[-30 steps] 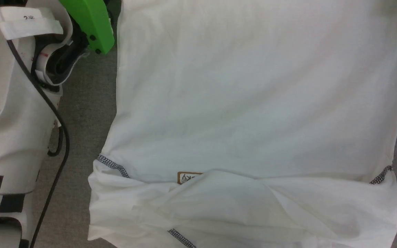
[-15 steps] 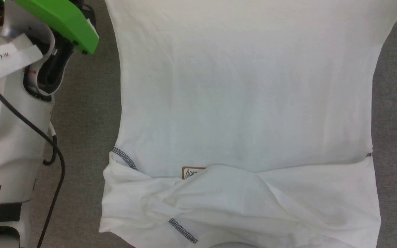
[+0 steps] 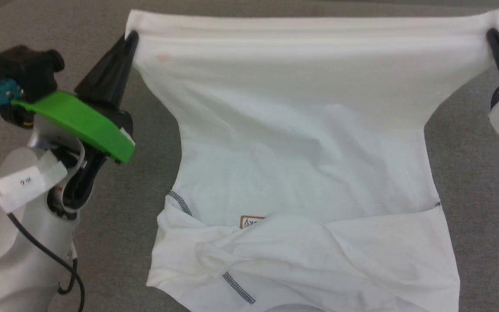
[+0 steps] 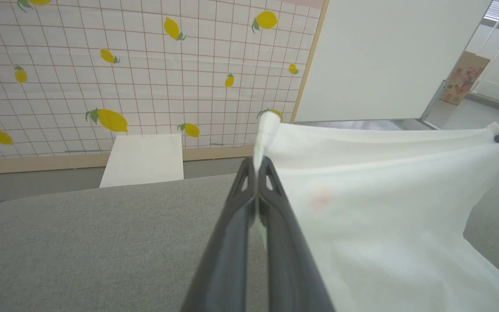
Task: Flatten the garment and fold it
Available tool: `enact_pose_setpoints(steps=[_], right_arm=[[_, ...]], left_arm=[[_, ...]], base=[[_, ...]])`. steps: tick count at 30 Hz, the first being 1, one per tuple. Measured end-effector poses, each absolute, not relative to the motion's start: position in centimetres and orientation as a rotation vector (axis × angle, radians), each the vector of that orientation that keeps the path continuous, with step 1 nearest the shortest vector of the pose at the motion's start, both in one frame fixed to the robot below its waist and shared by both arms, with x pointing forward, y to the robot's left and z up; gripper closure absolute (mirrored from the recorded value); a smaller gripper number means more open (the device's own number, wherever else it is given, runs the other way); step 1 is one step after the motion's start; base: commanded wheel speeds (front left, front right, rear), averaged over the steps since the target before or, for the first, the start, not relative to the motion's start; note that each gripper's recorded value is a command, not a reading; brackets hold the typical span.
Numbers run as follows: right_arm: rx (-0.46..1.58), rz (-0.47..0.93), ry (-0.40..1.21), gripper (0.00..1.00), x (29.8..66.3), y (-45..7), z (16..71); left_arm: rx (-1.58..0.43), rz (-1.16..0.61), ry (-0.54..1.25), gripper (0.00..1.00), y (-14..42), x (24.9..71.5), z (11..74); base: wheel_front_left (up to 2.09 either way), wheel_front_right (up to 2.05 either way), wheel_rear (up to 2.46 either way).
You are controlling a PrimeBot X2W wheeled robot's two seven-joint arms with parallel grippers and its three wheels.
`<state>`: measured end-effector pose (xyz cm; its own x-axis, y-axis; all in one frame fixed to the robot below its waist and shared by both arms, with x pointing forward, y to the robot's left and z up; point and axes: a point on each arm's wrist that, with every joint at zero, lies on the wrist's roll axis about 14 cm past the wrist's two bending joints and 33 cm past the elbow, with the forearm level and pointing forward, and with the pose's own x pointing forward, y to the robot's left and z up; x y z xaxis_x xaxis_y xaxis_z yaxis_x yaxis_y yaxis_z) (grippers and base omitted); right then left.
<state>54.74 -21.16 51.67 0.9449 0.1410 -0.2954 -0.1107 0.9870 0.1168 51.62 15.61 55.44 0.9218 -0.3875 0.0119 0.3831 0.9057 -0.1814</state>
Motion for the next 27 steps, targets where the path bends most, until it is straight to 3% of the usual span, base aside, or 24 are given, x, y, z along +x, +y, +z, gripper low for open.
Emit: enact_pose_setpoints(steps=[14, 27], right_arm=[[0.232, 0.165, 0.233, 1.0, 45.1, -19.4, 55.0], [0.412, 0.111, 0.362, 1.0, 36.9, -19.9, 50.8]], left_arm=[[-0.194, -0.342, -0.029, 1.0, 17.6, 40.8, 58.2], [-0.403, -0.311, 0.111, 1.0, 16.0, 32.7, 54.3]], base=[[0.0, 0.0, 0.0], [0.0, 0.0, 0.0]])
